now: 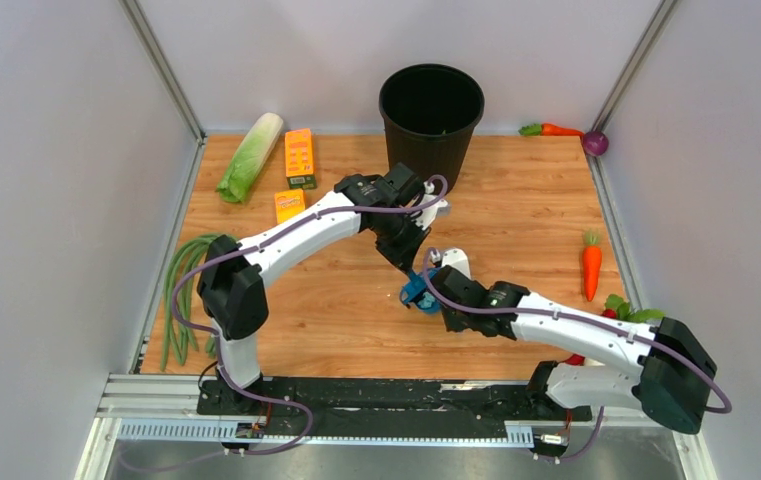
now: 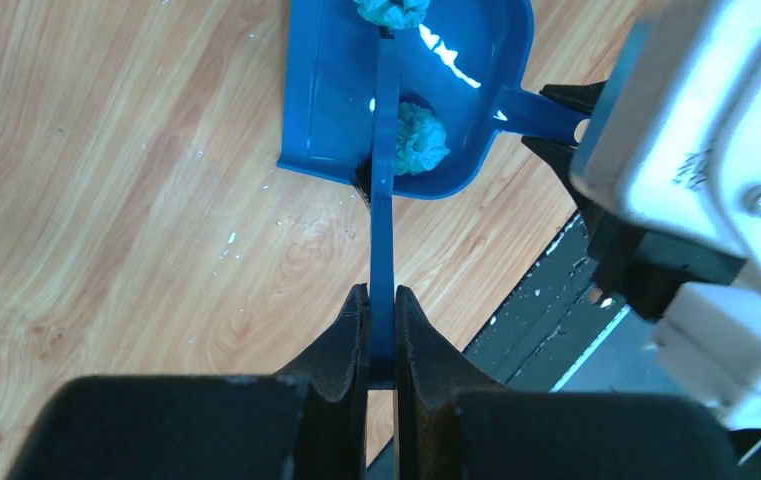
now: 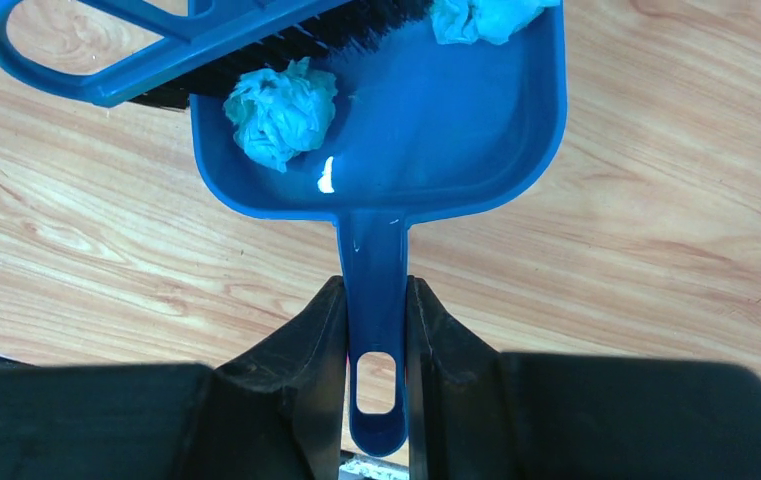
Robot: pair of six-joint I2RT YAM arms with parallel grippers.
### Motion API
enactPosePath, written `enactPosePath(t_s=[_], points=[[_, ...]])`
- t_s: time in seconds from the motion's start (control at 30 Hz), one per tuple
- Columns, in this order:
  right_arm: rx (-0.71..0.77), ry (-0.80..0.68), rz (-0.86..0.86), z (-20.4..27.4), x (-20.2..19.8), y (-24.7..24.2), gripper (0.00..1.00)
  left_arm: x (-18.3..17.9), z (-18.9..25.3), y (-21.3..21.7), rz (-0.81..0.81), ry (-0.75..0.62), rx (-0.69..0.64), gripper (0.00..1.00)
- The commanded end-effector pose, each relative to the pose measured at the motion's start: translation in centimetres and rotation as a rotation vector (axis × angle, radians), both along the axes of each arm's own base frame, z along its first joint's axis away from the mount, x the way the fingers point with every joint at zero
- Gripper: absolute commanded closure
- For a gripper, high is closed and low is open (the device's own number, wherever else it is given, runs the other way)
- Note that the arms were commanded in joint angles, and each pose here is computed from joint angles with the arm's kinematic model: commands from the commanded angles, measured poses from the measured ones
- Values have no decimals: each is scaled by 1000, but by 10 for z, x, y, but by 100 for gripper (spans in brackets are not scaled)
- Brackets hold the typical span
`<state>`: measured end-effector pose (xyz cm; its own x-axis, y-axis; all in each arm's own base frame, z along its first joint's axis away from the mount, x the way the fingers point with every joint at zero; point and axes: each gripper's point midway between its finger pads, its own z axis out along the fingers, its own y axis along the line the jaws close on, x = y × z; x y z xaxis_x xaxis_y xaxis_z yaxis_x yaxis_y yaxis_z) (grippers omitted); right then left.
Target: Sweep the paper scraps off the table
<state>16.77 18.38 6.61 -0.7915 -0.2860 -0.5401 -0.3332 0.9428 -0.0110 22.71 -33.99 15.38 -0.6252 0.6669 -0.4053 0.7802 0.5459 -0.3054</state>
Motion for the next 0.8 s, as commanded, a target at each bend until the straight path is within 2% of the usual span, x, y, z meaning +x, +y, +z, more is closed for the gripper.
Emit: enactPosePath(t_s=[0.0, 0.33, 0.77], points=[[92, -169, -100, 21, 25, 2, 100, -13, 30, 6, 1, 2, -24, 100], [236, -307, -168, 51, 32, -8, 100, -6, 88, 13, 125, -94, -91, 100], [272, -353, -178, 71, 38, -6, 100, -4, 162, 42, 273, -248, -179, 100]])
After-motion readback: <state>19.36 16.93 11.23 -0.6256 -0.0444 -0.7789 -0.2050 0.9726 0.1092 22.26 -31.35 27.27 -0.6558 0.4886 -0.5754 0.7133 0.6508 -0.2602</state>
